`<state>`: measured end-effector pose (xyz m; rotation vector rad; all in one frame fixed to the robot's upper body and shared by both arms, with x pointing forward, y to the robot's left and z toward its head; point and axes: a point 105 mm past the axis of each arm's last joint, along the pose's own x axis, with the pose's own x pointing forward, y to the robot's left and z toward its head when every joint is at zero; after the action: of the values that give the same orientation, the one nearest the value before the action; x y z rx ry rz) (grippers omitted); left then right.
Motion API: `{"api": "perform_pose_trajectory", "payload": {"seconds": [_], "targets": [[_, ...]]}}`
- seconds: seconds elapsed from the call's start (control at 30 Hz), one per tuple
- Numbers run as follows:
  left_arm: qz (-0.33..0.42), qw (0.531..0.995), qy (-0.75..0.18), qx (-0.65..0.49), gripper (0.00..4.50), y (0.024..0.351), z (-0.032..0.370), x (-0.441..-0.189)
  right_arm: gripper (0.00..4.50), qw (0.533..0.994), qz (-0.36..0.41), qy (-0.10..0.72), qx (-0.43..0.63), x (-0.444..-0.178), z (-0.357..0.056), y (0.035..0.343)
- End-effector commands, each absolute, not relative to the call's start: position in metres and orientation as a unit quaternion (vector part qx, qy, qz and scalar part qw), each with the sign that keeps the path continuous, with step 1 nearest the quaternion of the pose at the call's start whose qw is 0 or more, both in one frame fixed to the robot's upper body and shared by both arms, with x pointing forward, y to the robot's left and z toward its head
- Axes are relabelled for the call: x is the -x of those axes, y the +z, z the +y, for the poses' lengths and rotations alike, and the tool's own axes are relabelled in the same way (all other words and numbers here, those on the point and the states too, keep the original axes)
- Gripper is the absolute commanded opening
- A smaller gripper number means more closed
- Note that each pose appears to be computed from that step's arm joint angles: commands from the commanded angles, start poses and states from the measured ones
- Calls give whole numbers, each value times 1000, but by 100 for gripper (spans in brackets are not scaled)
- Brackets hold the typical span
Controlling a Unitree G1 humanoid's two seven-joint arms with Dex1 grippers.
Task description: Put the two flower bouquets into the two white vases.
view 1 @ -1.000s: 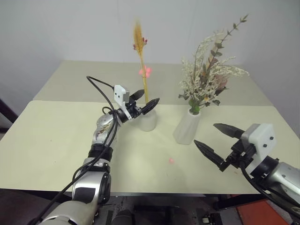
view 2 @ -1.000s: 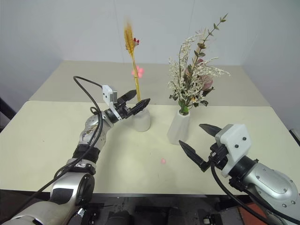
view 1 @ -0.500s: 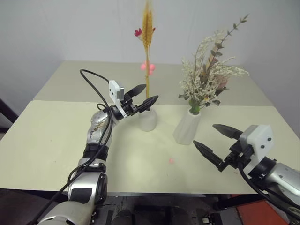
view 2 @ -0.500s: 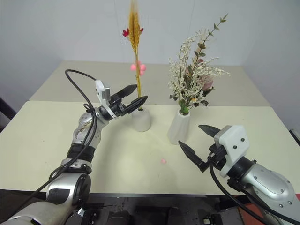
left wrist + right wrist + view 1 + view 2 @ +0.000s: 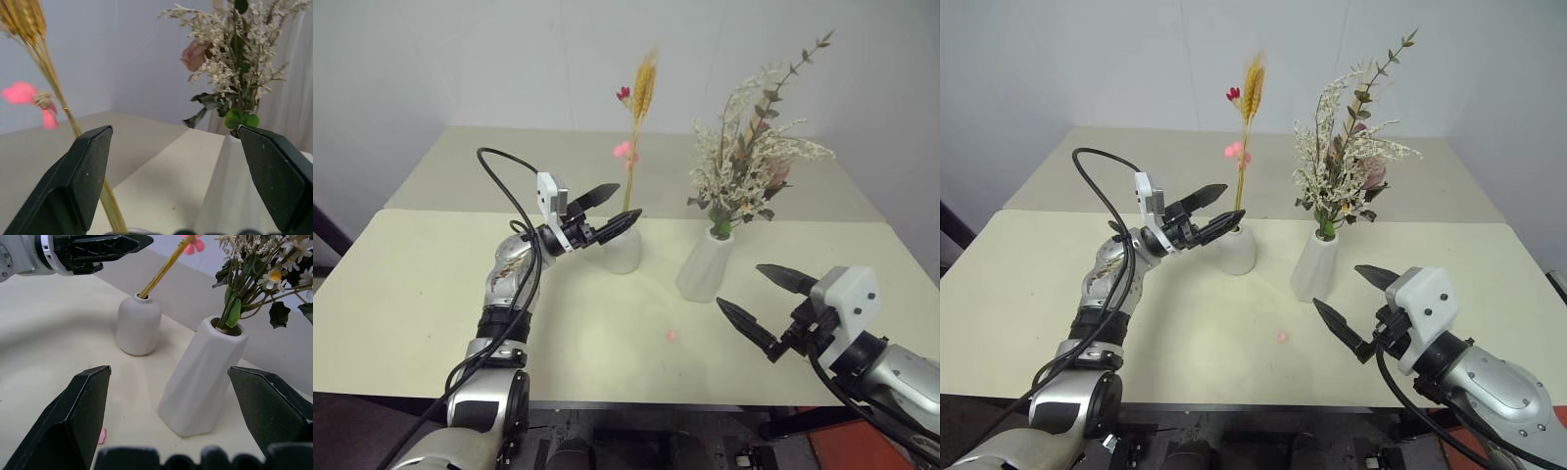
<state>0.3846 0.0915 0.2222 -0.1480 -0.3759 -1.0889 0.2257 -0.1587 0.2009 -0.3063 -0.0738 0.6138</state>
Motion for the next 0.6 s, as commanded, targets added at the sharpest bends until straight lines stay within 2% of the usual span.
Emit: {"api": "perform_pose_trajectory", "payload": {"seconds": [0.03, 0.2, 0.43, 0.6], "targets": [[-215, 847, -480, 70, 446, 248, 110, -389, 450, 939, -60, 300, 156, -223, -156, 208], [-169, 871, -454, 81, 446, 245, 121, -410, 450, 939, -59, 301, 156, -223, -156, 207], [-92, 871, -474, 92, 446, 234, 95, -428, 450, 940, -56, 299, 156, -225, -156, 206], [-64, 868, -486, 80, 446, 226, 78, -433, 450, 941, -54, 296, 157, -224, -156, 205]]}}
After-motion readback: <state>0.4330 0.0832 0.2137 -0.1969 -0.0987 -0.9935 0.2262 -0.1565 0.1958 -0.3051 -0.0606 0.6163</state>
